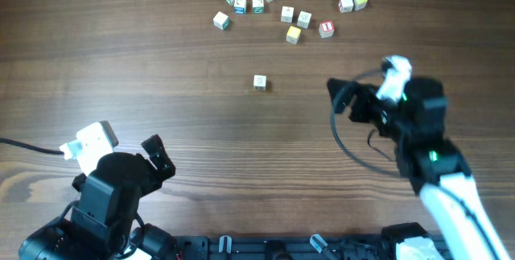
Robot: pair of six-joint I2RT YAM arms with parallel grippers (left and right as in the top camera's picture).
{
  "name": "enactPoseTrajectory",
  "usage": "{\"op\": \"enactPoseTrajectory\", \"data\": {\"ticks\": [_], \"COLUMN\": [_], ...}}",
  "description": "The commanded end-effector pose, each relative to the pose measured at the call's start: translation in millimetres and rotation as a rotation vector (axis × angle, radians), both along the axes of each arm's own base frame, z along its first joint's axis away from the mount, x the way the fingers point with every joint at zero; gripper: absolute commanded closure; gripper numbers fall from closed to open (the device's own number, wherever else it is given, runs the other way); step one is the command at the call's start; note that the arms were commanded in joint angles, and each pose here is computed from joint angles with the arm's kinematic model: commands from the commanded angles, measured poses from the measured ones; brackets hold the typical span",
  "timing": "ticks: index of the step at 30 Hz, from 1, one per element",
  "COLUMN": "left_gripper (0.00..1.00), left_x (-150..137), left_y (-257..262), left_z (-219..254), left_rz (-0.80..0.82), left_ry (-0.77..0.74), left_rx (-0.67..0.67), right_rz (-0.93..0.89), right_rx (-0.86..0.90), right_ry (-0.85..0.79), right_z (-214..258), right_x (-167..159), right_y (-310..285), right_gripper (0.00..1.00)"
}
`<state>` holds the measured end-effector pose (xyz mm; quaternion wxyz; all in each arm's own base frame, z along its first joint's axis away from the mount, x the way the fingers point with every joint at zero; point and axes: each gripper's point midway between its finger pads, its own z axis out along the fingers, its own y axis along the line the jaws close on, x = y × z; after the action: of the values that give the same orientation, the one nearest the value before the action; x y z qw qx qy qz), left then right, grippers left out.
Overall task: Form a tower
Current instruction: 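Reach the right gripper forward into the block cluster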
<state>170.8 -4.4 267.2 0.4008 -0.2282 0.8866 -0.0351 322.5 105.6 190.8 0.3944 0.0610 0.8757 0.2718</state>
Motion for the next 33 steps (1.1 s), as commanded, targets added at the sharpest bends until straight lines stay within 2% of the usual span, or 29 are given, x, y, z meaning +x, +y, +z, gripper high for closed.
{"op": "enactPoseTrajectory", "data": {"ticks": [1,4,6,9,12,17,18,23,26,33], "left_gripper": [0.0,0.0,0.0,0.0,0.0,0.0,0.0,0.0,0.0,0.0], "left_x": [0.2,0.2,0.2,0.2,0.2,0.2,0.2,0.2,0.2,0.2], "left_y": [-0.6,-0.6,-0.6,-0.6,-0.6,-0.6,-0.6,-0.6,-0.6,-0.6], "left_z": [-1.6,-1.6,-1.6,-1.6,-1.6,-1.6,-1.6,-1.6,-1.6,-1.6], "left_rz": [-0.014,-0.014,-0.015,-0.015,-0.014,-0.014,-0.014,-0.014,-0.014,-0.014], "left_ry": [0.006,0.006,0.006,0.007,0.006,0.006,0.006,0.006,0.006,0.006], "left_rx": [0.012,0.012,0.012,0.012,0.012,0.012,0.012,0.012,0.012,0.012], "right_rz": [0.019,-0.021,-0.042,-0.017,-0.043,-0.063,-0.114,-0.205,-0.262,-0.318], "right_rx": [-0.117,-0.186,-0.241,-0.168,-0.113,-0.138,-0.143,-0.186,-0.197,-0.275], "right_ry": [0.068,0.168,0.217,0.128,0.073,0.129,0.212,0.258,0.255,0.204], "right_z": [6.4,8.4,25.6,60.0,67.8,0.7,-46.7,-105.0,-132.3,-154.9], "right_x": [30.7,53.4,76.0,99.6,115.7,160.7,184.6,220.2,227.6,233.0], "right_y": [19.3,25.8,25.8,42.3,48.2,59.1,62.4,74.1,84.0,91.5], "right_gripper": [0.01,0.0,0.01,0.0,0.0,0.01,0.0,0.01,0.05,0.13]}}
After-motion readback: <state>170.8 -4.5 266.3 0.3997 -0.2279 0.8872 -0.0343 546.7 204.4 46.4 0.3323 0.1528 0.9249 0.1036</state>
